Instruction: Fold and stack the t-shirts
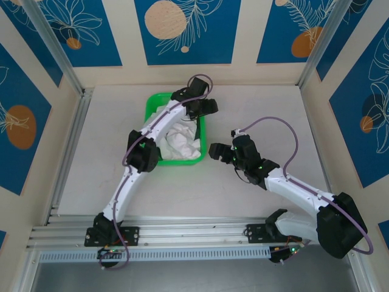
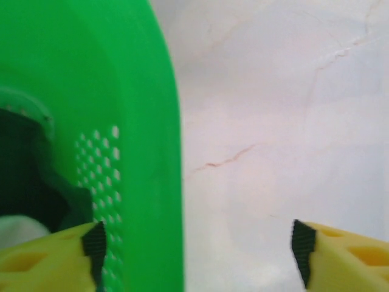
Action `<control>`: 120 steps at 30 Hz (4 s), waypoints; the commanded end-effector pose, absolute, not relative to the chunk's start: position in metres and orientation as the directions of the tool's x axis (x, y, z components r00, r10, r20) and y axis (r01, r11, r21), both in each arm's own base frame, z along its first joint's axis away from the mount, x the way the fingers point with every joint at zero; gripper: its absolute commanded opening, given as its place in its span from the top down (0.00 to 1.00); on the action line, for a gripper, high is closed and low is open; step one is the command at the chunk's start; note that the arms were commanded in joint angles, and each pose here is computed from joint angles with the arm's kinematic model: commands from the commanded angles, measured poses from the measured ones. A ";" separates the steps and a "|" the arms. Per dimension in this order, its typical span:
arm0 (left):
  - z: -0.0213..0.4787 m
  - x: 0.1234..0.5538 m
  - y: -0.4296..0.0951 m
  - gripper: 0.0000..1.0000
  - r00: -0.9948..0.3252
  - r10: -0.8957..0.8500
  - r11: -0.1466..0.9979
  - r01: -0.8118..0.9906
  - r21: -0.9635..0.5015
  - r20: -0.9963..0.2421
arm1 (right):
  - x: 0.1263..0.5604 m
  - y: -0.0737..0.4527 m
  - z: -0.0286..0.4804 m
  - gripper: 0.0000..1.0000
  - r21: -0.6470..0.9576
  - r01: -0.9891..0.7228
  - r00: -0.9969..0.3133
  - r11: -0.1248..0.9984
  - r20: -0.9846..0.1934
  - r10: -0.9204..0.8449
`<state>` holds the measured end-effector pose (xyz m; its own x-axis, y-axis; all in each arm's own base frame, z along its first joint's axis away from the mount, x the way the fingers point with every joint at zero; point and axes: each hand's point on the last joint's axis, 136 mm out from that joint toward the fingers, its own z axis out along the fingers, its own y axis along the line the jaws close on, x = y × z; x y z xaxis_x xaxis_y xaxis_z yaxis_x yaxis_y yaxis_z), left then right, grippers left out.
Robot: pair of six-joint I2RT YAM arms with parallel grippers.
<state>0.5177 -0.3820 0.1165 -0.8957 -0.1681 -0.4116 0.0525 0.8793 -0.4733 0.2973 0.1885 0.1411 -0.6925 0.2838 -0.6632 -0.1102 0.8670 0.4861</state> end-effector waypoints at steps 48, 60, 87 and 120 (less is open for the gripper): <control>0.092 0.299 -0.117 0.63 -0.775 -0.357 0.890 -0.112 -0.443 -0.522 | 0.359 0.361 0.103 0.43 0.024 -0.313 -0.902 0.949 -0.321 -0.289; 0.090 0.297 -0.104 0.71 -0.757 -0.376 0.902 -0.168 -0.398 -0.534 | 0.359 0.386 0.230 1.00 0.171 -0.423 -0.767 0.890 -0.591 -0.251; 0.089 0.298 -0.104 0.57 -0.756 -0.368 0.908 -0.166 -0.385 -0.542 | 0.259 0.077 0.561 1.00 0.229 -0.056 0.060 0.972 -0.971 0.232; 0.110 0.296 -0.100 0.09 -0.714 -0.306 0.939 -0.117 -0.323 -0.630 | 0.277 0.023 0.508 1.00 0.241 0.157 -0.061 0.958 -0.966 0.253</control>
<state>0.3012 -0.0978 0.1049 -0.7198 -0.3461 -0.6017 -0.1485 0.9236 -0.3535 0.2791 0.0234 0.5320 -0.0231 0.1718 -0.9849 0.1607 0.9729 0.1660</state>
